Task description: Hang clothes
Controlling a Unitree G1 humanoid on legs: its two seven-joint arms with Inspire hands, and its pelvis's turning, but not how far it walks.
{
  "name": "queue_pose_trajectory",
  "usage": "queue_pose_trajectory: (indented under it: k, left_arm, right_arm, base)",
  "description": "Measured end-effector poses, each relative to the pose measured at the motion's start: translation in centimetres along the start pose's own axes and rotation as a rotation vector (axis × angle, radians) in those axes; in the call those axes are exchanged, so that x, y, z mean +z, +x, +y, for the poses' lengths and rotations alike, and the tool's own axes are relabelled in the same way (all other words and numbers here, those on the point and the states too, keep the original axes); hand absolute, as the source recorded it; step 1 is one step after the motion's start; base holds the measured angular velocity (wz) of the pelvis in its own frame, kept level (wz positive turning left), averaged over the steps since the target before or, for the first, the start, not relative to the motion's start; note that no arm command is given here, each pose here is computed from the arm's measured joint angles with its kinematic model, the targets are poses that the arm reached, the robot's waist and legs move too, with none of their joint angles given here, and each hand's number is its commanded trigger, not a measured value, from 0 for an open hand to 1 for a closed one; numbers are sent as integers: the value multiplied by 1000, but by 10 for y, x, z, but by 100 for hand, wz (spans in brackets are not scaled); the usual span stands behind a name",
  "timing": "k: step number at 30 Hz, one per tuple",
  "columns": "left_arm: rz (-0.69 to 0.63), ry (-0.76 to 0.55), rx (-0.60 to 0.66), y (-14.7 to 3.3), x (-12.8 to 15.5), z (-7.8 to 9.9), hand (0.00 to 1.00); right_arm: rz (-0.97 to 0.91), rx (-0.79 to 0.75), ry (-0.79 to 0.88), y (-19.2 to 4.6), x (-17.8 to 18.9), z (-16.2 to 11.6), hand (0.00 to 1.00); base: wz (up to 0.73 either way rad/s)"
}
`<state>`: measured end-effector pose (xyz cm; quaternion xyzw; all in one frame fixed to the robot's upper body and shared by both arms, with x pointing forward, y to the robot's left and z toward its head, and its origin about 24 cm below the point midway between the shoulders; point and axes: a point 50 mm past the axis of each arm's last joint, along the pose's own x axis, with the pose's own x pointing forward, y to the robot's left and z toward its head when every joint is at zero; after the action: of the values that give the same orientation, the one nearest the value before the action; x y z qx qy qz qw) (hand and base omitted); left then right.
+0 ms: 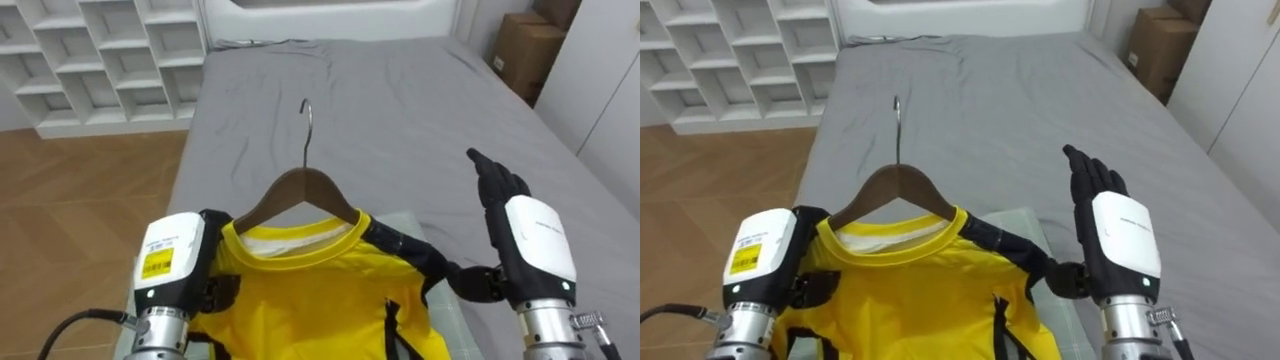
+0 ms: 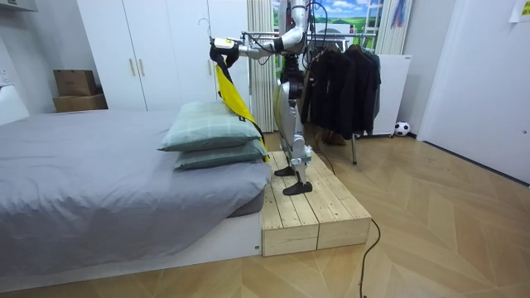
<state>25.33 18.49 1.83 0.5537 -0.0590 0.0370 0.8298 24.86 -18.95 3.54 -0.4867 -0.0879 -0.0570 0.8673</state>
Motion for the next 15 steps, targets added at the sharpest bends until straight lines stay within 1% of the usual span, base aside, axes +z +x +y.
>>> queue_pose_trajectory:
  k: [2, 8, 15]
  left_arm:
    - [-15, -3, 15, 4, 3, 3, 100]
    - [-73, -20, 65, 8, 14, 14, 100]
    - [-87, -18, 68, 9, 14, 16, 100]
  right_arm:
    - [-15, 29, -1, 2, 2, 1, 0]
    - [-46, 132, -24, 1, 5, 7, 0]
    - [-68, 218, -52, 5, 4, 7, 0]
  base:
    - [0]
    - [1]
    - [2]
